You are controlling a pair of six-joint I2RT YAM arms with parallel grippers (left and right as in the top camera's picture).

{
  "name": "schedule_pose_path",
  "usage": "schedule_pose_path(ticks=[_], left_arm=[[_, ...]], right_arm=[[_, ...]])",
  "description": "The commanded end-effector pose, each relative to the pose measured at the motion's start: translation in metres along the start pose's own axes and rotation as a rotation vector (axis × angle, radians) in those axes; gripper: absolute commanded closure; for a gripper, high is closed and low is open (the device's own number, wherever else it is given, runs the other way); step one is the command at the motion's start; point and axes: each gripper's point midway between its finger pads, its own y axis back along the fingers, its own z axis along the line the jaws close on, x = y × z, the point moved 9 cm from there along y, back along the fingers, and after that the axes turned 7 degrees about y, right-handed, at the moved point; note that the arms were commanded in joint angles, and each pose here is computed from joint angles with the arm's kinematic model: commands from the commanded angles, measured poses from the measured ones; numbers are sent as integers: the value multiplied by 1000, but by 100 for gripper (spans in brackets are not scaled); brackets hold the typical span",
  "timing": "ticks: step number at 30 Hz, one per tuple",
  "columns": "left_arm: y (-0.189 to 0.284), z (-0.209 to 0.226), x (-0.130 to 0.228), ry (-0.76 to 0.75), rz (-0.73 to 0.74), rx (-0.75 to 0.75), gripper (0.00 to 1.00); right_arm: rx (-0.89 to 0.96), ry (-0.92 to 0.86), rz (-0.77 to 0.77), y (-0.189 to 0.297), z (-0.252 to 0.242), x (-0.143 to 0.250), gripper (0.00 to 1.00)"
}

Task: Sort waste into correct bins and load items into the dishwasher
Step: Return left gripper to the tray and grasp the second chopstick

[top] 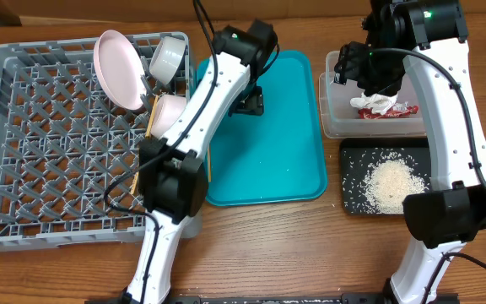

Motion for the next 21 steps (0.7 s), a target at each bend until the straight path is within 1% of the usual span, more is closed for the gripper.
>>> schedule_pose_path(ticks=[1,8,13,16,21], left_arm=[[-15,-1,-6,75,-24,-49,0],[-43,-7,-11,86,14,-47,0],[-62,-5,-18,118,76,14,0],[-66,-4,-20,131,95,35,0],[-68,0,-24,144,88,39,0]], right_arm=[[-15,16,-28,8,4,-1,32],[-14,15,-26,8,4,-1,32],[-14,15,-24,8,3,0,32],[-14,15,-24,8,3,0,32],[-12,14,-18,8,3,1,32]])
